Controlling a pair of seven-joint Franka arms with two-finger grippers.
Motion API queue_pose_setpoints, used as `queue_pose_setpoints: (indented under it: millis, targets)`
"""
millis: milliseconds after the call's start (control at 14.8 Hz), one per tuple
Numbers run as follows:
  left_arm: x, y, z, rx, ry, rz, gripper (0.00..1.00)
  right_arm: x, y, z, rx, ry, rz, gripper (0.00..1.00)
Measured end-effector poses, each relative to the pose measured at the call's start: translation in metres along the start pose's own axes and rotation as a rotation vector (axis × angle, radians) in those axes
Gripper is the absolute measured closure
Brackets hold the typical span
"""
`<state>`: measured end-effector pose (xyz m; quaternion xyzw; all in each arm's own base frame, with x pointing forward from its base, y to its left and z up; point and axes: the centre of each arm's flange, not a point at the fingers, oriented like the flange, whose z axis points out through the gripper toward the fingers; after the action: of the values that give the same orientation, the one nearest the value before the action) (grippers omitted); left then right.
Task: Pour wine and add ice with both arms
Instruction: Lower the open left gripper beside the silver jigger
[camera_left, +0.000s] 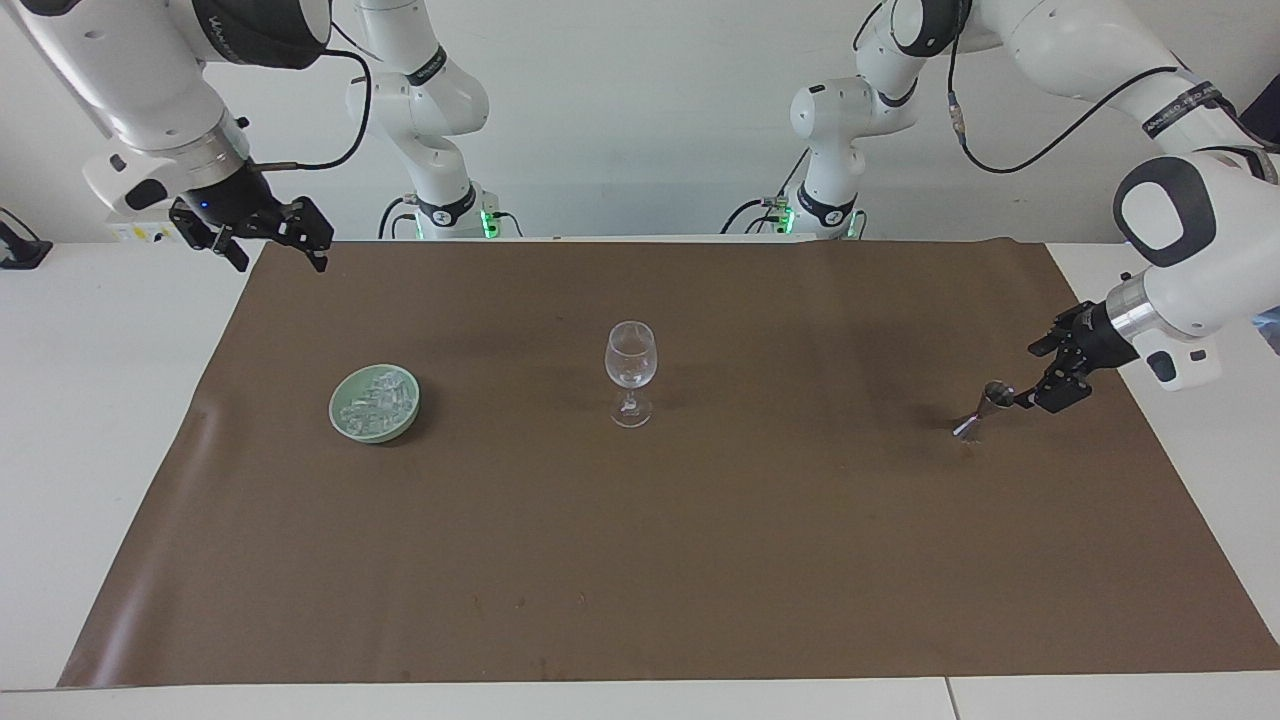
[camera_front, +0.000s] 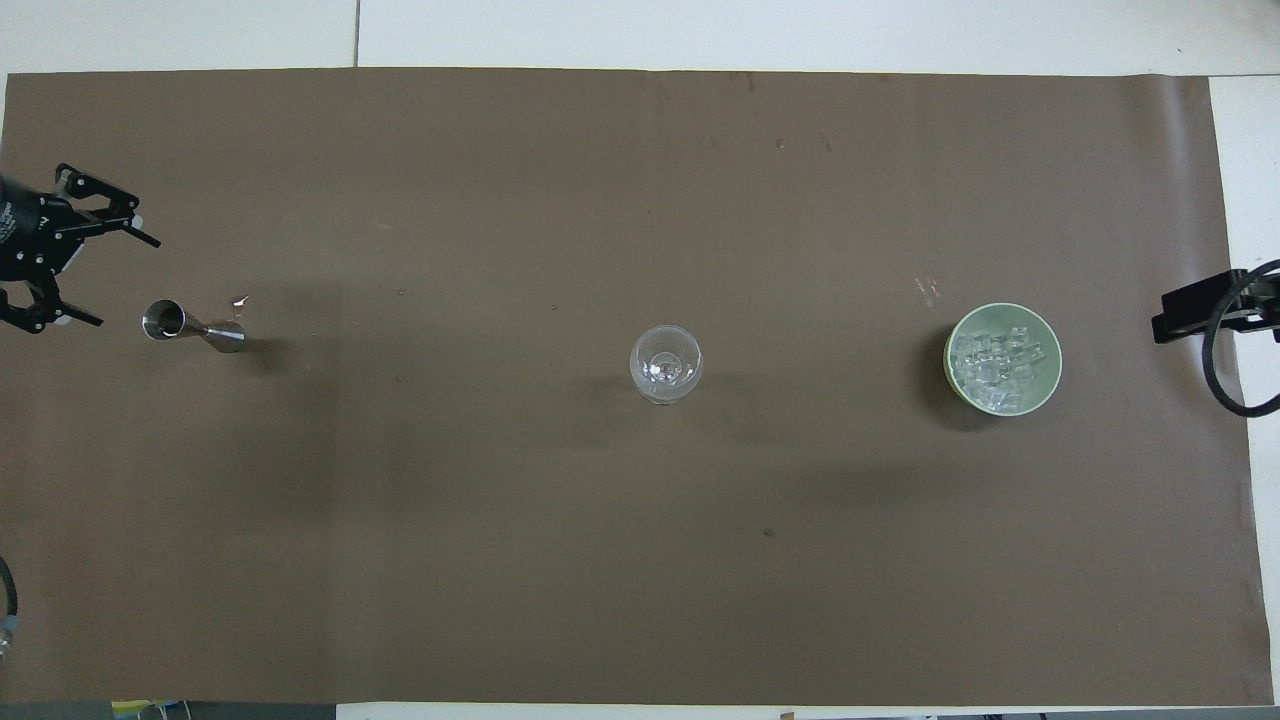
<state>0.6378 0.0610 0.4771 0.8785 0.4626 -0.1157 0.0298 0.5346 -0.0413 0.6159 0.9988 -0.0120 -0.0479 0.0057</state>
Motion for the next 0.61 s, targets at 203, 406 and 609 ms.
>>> queue_pose_setpoints:
  millis: [203,406,609]
  targets:
    - [-0.011,0.011,0.003,0.0,0.006,-0.004,0.0,0.0,0.0,0.0,0.0,0.0,0.0,0.0]
    - [-0.012,0.012,0.004,-0.009,0.001,-0.018,0.0,0.0,0.0,0.0,0.0,0.0,0.0,0.0]
    - [0.008,-0.003,0.002,-0.1,-0.09,-0.098,0.0,0.0,0.0,0.0,0.0,0.0,0.0,0.0]
